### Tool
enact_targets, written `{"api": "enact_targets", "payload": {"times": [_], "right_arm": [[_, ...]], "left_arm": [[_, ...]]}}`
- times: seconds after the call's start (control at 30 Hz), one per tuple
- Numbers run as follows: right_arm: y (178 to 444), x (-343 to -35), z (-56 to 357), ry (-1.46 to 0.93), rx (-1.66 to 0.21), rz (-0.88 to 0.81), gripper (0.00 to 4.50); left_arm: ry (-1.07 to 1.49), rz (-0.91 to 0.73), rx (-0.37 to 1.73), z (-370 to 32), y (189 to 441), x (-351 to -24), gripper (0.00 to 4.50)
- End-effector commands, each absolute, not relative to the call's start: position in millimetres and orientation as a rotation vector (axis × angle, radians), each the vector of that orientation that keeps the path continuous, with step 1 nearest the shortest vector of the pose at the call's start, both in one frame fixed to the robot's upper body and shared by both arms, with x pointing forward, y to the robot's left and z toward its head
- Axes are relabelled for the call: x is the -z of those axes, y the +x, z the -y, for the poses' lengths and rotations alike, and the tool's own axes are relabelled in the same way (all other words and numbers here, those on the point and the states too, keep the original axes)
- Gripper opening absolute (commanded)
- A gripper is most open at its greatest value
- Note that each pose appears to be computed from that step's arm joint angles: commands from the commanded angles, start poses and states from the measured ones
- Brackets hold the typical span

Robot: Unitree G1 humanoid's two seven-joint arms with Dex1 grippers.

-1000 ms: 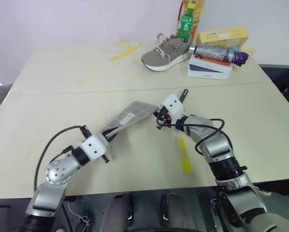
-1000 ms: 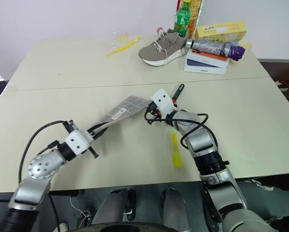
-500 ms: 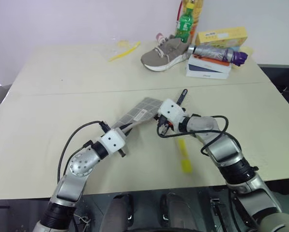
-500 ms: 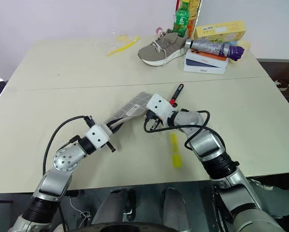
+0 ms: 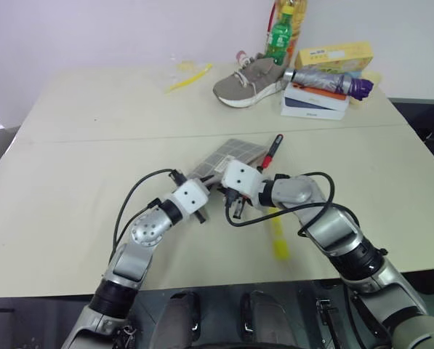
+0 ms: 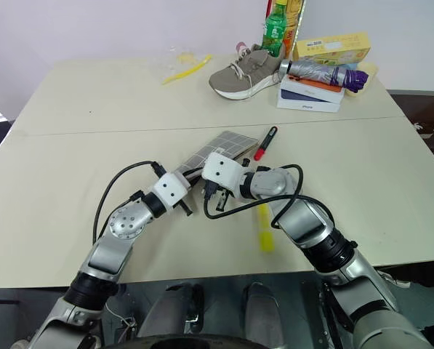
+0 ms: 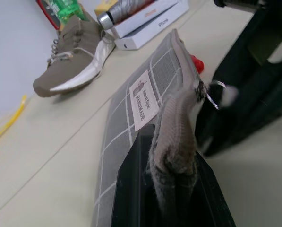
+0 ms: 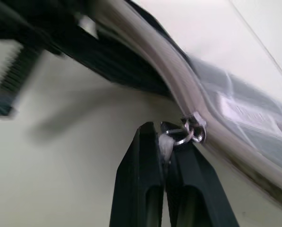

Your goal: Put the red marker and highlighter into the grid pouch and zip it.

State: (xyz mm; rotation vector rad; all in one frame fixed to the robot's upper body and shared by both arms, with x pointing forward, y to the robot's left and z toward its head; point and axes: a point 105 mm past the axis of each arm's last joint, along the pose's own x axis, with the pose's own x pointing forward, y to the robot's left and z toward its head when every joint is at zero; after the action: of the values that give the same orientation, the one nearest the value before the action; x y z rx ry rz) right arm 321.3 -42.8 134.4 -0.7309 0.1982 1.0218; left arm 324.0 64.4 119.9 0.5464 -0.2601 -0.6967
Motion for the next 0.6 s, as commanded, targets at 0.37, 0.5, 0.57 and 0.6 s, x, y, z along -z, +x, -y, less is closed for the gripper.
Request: {"api": "enact_targets", "payload": {"times": [0.37,0.5,0.57,0.6], "right_arm": [[302,-153,25,-0.799,-1.153,-0.121,0.36],[309,-161,45,-0.786,-1.09,-0.136,2.07],[314,-169,60,-0.774,-1.036,-0.131,3.12],[318,-174,67,-0.763,-0.998,-0.128,3.61]], "left_arm": [[0.566,0.287,0.642,-68,335,-129,0.0],[0.589,0.277,0.592,-88,337,-131,0.0],[0.579,0.273,0.556,-101,337,-133,0.0],[0.571,0.272,0.539,-107,337,-135,0.0]]}}
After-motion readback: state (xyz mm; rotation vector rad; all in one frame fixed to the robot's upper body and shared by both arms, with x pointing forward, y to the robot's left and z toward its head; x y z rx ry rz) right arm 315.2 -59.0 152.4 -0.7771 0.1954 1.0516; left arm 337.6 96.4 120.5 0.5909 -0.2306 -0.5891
